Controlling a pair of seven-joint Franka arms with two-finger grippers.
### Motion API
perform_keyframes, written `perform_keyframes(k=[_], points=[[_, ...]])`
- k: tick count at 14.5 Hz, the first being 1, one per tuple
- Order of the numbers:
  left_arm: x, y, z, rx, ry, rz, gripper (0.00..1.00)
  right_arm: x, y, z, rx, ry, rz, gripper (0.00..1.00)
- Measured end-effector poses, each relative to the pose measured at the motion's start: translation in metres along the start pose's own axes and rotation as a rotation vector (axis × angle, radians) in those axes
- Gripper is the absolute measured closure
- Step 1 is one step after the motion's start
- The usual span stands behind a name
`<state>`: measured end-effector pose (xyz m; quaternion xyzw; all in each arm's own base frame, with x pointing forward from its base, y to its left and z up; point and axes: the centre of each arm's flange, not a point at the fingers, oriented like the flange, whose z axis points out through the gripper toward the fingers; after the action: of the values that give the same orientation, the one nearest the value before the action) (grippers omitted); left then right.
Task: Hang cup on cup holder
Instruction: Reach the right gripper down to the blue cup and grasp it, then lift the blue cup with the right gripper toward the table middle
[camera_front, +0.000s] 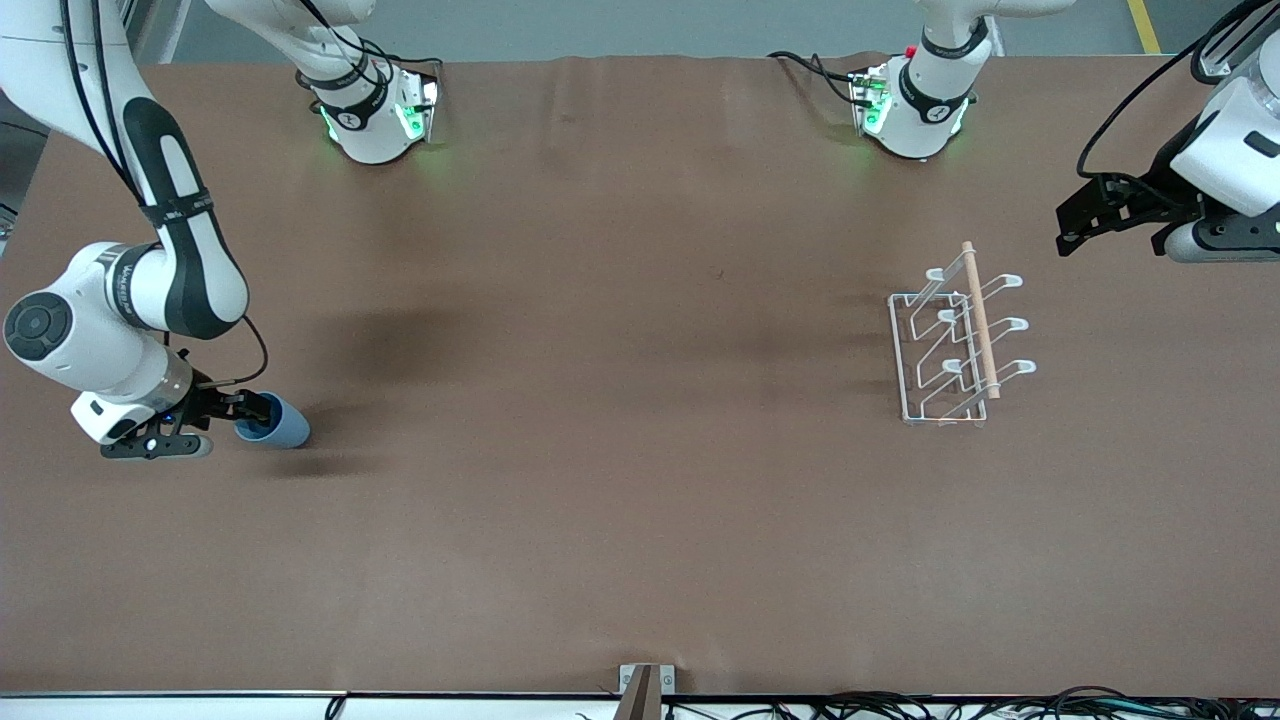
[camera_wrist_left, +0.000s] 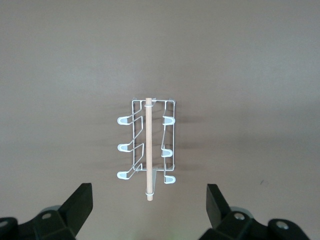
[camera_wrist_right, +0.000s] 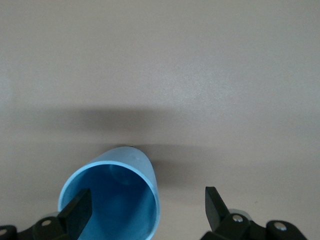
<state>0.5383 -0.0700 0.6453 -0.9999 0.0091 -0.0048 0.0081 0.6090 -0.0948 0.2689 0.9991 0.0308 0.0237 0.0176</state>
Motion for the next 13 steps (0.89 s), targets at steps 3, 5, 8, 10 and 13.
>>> perform_keyframes(k=[3, 5, 8, 10, 13], points=[[0.000, 0.001, 0.002, 0.000, -0.003, 0.002, 0.00, -0.004, 0.001, 0.015, -0.010, 0.032, -0.002, 0.00], [0.000, 0.003, 0.002, 0.001, -0.004, 0.005, 0.00, -0.009, 0.000, 0.028, -0.013, 0.039, -0.003, 0.16], [0.000, 0.003, 0.002, 0.001, -0.005, 0.006, 0.00, -0.011, -0.001, 0.033, -0.012, 0.034, -0.002, 0.48], [0.000, 0.003, 0.002, 0.001, -0.005, 0.006, 0.00, -0.010, 0.000, 0.033, -0.012, 0.034, -0.002, 0.69], [0.000, 0.004, 0.003, 0.001, -0.005, 0.006, 0.00, -0.008, -0.003, 0.030, -0.004, 0.011, -0.011, 0.95]])
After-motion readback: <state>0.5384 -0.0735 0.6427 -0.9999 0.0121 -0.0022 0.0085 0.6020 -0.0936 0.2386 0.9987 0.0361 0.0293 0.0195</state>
